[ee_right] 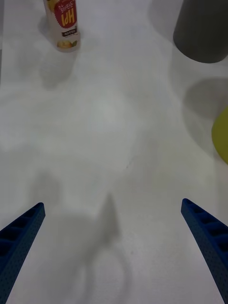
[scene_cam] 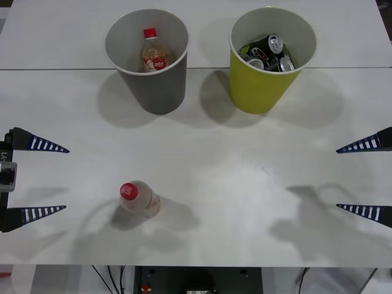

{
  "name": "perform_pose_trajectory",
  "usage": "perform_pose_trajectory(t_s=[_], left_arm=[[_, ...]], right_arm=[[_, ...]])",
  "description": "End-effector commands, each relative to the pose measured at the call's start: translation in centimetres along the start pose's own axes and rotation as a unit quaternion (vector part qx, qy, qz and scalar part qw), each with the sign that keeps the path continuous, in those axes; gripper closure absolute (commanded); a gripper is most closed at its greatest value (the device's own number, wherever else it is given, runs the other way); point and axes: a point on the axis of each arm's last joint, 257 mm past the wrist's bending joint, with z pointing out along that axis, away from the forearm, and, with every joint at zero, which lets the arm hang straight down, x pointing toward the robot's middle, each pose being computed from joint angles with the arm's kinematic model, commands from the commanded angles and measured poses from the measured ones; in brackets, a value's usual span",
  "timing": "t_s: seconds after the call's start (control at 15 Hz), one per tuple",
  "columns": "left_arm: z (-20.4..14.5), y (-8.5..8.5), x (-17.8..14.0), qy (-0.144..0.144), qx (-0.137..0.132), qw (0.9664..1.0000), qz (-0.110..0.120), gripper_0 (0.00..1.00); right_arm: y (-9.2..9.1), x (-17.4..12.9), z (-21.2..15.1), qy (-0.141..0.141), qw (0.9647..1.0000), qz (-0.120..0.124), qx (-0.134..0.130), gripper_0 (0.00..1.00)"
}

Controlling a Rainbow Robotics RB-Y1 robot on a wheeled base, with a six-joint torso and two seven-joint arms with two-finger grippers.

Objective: Put the can into the green bin and the plastic bottle into the gray bin

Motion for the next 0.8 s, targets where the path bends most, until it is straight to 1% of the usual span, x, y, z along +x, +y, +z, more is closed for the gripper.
perform_pose_trajectory(t_s=[0.07,0.13,0.2,0.33,0.47,0.53,0.67,0.73,0.8], left_arm=[[0.0,0.0,0.0,0.0,0.0,1.0,0.0,0.0],[0.2,-0.7,0.9,0.005,0.006,0.9999,-0.011,0.0],[0.1,-0.7,1.1,0.007,0.009,0.9999,-0.012,0.0],[-0.1,-0.6,1.1,0.013,0.019,0.9997,-0.001,0.0],[0.4,-1.0,1.2,0.008,0.021,0.9997,-0.009,0.0],[0.7,-1.3,1.2,0.001,0.019,0.9997,-0.017,0.0],[1.8,-2.0,1.2,-0.025,0.015,0.9985,-0.047,0.0],[2.4,-2.4,1.2,-0.037,0.016,0.9977,-0.055,0.0],[2.9,-2.6,1.4,-0.052,0.016,0.997,-0.056,0.0]], right_arm=[[0.0,0.0,0.0,0.0,1.0,0.0,0.0,0.0],[0.0,0.0,0.0,0.0,1.0,0.0,0.0,0.0],[0.0,0.0,0.0,0.0,1.0,0.0,0.0,0.0],[0.0,0.0,0.0,0.0,1.0,0.0,0.0,0.0],[0.0,0.0,0.0,0.0,1.0,0.0,0.0,0.0],[0.0,0.0,0.0,0.0,1.0,0.0,0.0,0.0],[0.0,0.0,0.0,0.0,1.0,0.0,0.0,0.0],[0.0,0.0,0.0,0.0,1.0,0.0,0.0,0.0],[0.0,0.0,0.0,0.0,1.0,0.0,0.0,0.0]])
